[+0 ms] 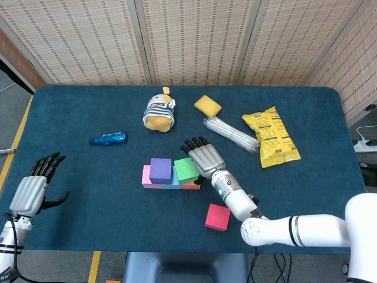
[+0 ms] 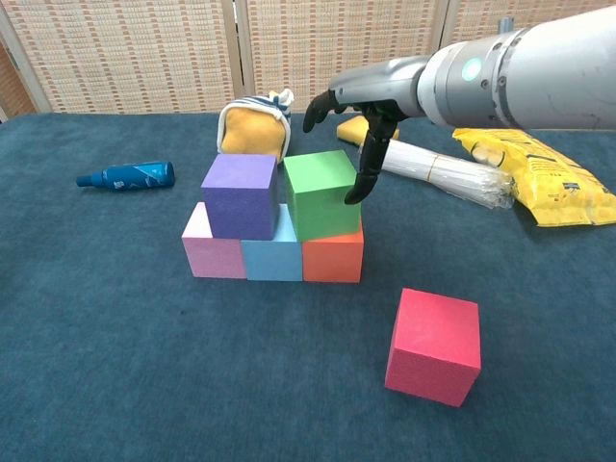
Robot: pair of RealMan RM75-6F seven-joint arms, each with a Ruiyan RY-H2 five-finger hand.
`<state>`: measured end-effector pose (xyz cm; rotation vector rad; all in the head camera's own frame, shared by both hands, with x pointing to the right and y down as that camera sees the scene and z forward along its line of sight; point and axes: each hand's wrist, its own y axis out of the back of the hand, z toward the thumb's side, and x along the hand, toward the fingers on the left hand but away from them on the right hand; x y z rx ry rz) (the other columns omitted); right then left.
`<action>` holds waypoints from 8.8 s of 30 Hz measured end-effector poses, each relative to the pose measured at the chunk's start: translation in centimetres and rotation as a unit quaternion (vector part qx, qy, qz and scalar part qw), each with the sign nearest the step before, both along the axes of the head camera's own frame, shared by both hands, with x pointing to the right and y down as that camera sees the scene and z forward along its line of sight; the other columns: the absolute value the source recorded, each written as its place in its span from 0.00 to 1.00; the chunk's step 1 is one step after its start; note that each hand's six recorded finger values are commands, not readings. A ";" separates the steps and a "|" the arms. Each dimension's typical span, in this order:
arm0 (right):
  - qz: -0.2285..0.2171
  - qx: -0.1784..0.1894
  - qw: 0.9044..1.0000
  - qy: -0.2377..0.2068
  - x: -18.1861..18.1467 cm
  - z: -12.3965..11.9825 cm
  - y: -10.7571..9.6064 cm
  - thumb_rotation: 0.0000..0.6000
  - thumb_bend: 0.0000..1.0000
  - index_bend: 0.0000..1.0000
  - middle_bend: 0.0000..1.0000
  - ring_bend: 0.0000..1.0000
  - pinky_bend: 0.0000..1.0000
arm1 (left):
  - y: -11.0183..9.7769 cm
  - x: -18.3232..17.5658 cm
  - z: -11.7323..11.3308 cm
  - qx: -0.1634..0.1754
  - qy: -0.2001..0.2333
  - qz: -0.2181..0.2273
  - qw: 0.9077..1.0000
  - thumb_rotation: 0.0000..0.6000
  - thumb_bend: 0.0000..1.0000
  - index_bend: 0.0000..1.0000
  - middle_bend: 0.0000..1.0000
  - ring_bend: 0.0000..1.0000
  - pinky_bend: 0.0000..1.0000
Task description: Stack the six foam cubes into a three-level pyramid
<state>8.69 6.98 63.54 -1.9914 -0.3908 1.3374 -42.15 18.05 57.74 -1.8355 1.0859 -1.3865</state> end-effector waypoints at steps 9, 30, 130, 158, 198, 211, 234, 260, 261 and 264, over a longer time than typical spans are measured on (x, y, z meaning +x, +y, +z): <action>-0.020 0.004 1.000 0.006 -0.1 1.5 0.0 1.00 0.06 0.38 0.16 0.00 0.00 | 0.3 -0.6 -0.1 -0.006 -0.001 -0.012 1.000 1.00 0.30 0.07 0.00 0.00 0.08; 0.073 -0.018 0.997 0.003 0.1 1.1 0.3 1.00 0.09 0.57 0.18 0.00 0.00 | 0.2 -0.7 -0.4 0.004 0.009 -0.011 1.000 1.00 0.30 0.06 0.00 0.00 0.08; 0.095 -0.014 0.994 0.044 -3.7 1.7 1.8 1.00 0.10 0.29 0.18 0.00 0.00 | 0.7 -1.3 0.5 -0.002 0.023 -0.010 1.000 1.00 0.29 0.04 0.00 0.00 0.08; 0.192 0.047 0.979 -0.049 11.5 -4.9 -0.9 1.00 0.12 0.12 0.14 0.02 0.11 | -1.2 4.0 -2.2 0.046 0.045 0.107 0.992 1.00 0.30 0.10 0.04 0.00 0.15; 0.058 -0.084 0.994 -0.035 8.1 2.1 16.2 1.00 0.07 0.11 0.20 0.06 0.16 | 0.3 1.6 1.1 -0.010 0.055 0.043 0.998 1.00 0.30 0.07 0.00 0.00 0.15; 0.049 -0.061 0.997 0.005 9.5 3.3 15.7 1.00 0.13 0.49 0.26 0.11 0.19 | 0.4 1.4 0.9 -0.007 0.056 0.040 0.998 1.00 0.30 0.07 0.00 0.00 0.15; 0.005 -0.006 0.998 -0.069 9.8 -9.0 4.7 1.00 0.24 0.55 0.27 0.11 0.19 | 0.1 1.4 0.2 -0.011 0.037 0.041 0.998 1.00 0.29 0.06 0.00 0.00 0.14; -0.024 -0.060 0.997 -0.052 -3.8 -6.8 -4.5 1.00 0.24 0.49 0.27 0.11 0.15 | 0.6 0.6 1.3 -0.035 0.034 0.027 0.998 1.00 0.30 0.04 0.00 0.00 0.14; -0.023 -0.059 0.997 -0.048 -4.0 -6.6 -4.5 1.00 0.24 0.49 0.27 0.11 0.14 | 0.6 0.5 1.4 -0.035 0.035 0.026 0.998 1.00 0.30 0.04 0.00 0.00 0.14; -0.019 -0.055 0.998 -0.037 -4.7 -5.9 -4.6 1.00 0.24 0.48 0.27 0.11 0.14 | 0.7 0.3 1.4 -0.034 0.036 0.024 0.998 1.00 0.30 0.04 0.00 0.00 0.13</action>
